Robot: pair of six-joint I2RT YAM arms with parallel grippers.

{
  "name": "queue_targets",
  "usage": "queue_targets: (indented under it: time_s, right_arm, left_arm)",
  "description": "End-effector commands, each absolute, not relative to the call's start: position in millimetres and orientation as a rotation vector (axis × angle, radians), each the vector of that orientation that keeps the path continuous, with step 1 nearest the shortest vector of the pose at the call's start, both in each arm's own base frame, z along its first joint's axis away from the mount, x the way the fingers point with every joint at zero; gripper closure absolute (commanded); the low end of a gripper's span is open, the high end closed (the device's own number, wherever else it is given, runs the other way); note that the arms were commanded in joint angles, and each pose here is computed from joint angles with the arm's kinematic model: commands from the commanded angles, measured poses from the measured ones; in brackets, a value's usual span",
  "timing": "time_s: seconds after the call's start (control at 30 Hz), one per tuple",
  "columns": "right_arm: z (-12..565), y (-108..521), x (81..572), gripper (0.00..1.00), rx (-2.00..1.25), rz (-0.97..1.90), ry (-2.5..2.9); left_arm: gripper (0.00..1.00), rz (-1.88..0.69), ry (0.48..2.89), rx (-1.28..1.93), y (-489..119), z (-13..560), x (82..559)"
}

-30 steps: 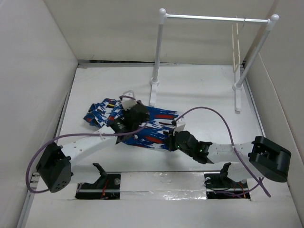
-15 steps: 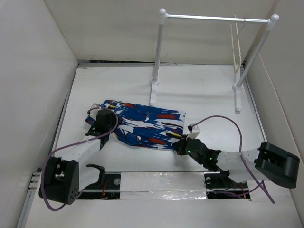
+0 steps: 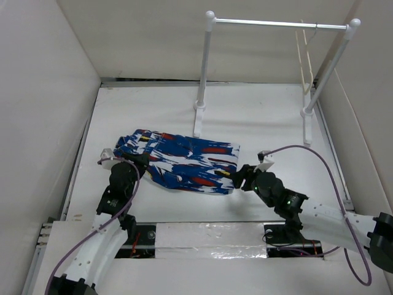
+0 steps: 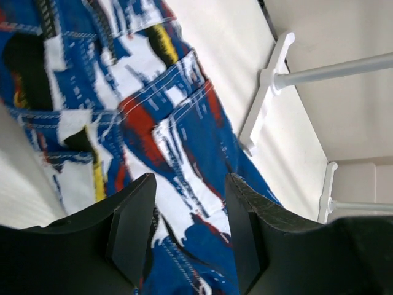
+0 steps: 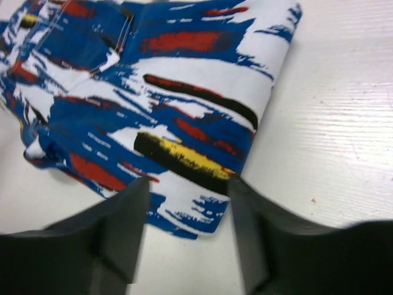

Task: Place the trousers on the hanger
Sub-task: Fold the trousers at the center of the board.

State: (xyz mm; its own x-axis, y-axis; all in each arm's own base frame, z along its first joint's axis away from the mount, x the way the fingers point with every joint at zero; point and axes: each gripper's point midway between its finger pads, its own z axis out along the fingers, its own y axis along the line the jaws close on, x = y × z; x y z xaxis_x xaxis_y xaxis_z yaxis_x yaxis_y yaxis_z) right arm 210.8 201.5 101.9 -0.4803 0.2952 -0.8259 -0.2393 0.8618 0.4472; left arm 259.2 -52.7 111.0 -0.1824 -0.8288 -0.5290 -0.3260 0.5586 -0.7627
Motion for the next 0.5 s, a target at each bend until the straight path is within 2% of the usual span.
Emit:
queue_targets:
  time_s: [0.0,0.13,0.2,0.27,0.3,0.4,0.43,0.47]
  right_arm:
    - [99,193,220,0.34,0.026,0.604,1.99]
    - [87,207,220,0.23,-0.011,0.703,2.001]
    - [78,217,217,0.22,-0.057,0.731,2.035]
    - [78,226,217,0.26,-0.104,0.759,2.047]
    - [73,231,217,0.3,-0.126,0.762,2.063]
    - [65,236,219,0.53,-0.129,0.762,2.092]
    - [63,236,219,0.68,-0.109,0.769,2.097]
    - [61,232,222,0.77,-0.079,0.76,2.095]
  left_arm:
    - [0.55,-0.626,1.735,-0.857,-61,158,271]
    - [0.54,-0.573,1.804,-0.782,-72,167,285]
    - [0.54,-0.557,1.833,-0.765,-76,163,293]
    - [0.54,-0.541,1.843,-0.766,-76,160,299]
    - [0.54,-0.532,1.856,-0.766,-78,155,305]
    - [0.54,-0.521,1.881,-0.759,-83,155,321]
    - [0.53,-0.501,1.944,-0.754,-88,139,328]
    - [0.53,-0.496,1.967,-0.755,-91,135,332]
